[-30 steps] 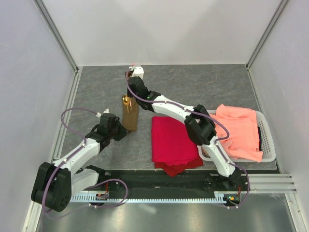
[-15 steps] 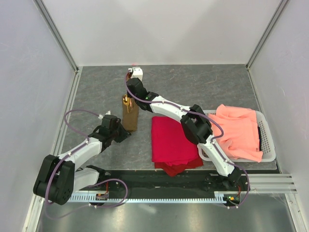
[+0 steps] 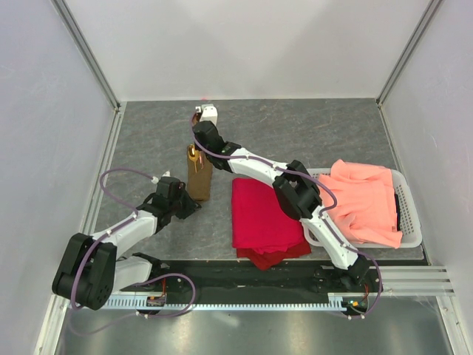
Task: Fold the napkin into a case and place the utensils inside
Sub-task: Insert the spoon into the folded napkin.
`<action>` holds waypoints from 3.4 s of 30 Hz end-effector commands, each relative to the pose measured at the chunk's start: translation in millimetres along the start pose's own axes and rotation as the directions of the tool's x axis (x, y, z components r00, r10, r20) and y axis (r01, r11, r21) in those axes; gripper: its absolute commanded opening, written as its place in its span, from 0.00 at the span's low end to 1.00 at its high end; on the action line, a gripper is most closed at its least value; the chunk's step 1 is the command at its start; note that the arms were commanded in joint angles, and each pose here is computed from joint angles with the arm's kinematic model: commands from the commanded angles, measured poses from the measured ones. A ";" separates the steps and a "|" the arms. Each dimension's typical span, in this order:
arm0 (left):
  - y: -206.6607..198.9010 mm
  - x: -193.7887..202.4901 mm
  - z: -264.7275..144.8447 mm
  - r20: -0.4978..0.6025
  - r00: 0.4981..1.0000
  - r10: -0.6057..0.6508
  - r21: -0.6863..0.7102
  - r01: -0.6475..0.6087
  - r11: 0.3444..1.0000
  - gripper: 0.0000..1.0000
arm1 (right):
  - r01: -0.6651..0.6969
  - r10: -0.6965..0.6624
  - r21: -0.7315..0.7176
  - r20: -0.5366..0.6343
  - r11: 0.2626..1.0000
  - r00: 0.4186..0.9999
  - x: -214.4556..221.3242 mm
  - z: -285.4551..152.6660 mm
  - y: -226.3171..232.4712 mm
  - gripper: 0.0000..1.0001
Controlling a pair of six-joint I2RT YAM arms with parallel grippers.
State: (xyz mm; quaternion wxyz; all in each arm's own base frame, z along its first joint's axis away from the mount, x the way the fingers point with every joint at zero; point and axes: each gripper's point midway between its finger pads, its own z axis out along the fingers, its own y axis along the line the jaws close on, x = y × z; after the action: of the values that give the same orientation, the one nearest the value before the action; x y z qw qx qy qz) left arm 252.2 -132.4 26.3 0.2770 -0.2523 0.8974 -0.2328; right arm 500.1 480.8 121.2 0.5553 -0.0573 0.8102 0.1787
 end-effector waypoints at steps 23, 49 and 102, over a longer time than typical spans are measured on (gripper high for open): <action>-10.3 -5.8 7.3 0.020 0.999 -0.027 0.048 0.026 0.999 0.02 | -0.039 0.038 0.033 0.027 0.999 0.999 -29.7 1.2 -1.2 0.00; -17.1 -8.8 12.2 0.020 0.999 -0.041 0.067 0.040 0.997 0.02 | -0.092 0.095 0.048 -0.067 0.995 0.993 -16.3 -15.9 -4.2 0.00; -14.2 -3.7 22.1 -0.002 0.998 -0.059 0.065 0.059 0.996 0.02 | -0.171 0.173 0.029 -0.183 0.985 0.968 1.6 -11.1 -10.4 0.00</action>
State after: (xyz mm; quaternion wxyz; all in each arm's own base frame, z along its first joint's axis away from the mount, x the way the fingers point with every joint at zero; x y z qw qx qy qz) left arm 264.3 -147.3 16.0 0.2711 -0.2582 0.8877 -0.2681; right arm 500.7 467.9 77.0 0.4525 -0.0056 0.8699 0.1962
